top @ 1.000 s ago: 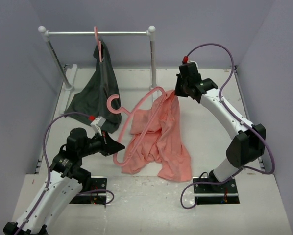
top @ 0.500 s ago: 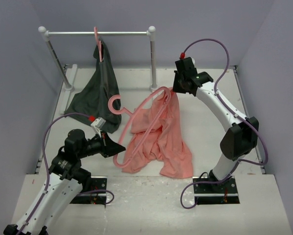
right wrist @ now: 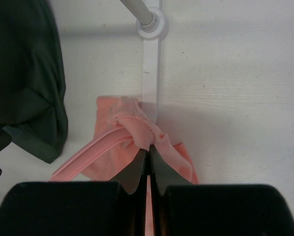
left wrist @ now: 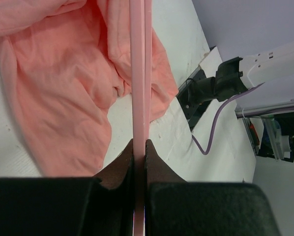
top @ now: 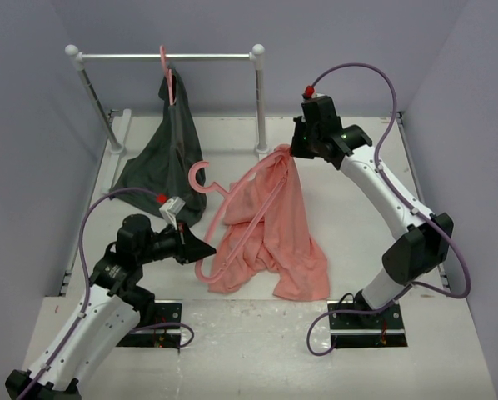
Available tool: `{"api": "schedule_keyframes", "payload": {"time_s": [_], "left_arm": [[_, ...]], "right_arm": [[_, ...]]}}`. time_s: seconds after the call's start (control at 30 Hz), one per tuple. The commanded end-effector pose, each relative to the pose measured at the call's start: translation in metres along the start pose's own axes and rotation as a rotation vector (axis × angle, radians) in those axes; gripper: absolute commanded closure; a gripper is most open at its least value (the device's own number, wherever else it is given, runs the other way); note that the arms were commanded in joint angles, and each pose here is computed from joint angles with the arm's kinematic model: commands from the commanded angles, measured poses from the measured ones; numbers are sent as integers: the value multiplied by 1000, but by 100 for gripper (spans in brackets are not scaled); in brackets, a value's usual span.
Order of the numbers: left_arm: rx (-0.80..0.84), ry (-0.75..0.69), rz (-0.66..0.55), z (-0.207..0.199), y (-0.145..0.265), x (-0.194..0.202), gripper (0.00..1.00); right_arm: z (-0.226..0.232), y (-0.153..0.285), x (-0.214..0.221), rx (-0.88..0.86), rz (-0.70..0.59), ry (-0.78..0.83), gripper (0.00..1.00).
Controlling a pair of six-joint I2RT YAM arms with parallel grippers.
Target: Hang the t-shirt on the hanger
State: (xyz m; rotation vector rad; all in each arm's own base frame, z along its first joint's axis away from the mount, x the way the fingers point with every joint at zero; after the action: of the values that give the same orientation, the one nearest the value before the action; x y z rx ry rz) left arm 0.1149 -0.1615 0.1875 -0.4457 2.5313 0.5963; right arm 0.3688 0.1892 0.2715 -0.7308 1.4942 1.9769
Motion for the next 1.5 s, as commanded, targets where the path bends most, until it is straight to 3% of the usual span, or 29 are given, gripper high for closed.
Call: {"api": "schedule_keyframes", "payload": {"time_s": [0.0,0.27,0.53,0.8,0.97,1.2,1.47], "left_arm": [[37,-73,-52,-7,-3,-13,100],[48,-101,-55,-17,-3,-19,100],[-29,-90,-72,-4,-14,-18,100],[11,-123,-96,-40,-30,-30,100],[38,-144,-69,-58,-44,-21,100],[36,-139,28,-57,-71,27,100],[32,-189,31,-82,-88,28,100]], "right_arm": [[7,19,-19,-36,-92,-13,100],[-10,25,-11,57,-136,-57,100],[7,44,4,-127,-100,-53,100],[-4,48,58,-202,-75,-111,100],[-27,54,78,-131,-111,-148,100],[-82,67,57,58,-221,-226,100],[-86,61,49,62,-179,-208,100]]}}
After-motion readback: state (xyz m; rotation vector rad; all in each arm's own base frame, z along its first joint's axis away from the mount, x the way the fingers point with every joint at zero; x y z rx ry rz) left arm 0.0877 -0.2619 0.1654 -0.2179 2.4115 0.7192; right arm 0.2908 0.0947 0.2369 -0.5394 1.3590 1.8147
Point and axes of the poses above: each gripper's point midway between its finger pads, its own y axis back along the fingers, its own z axis along the line the jaws close on, x = y × z, the point moved 4 cm from there along y, back along the fingers, and after that the axes turned 3 degrees about y, right-handed, at the moved point
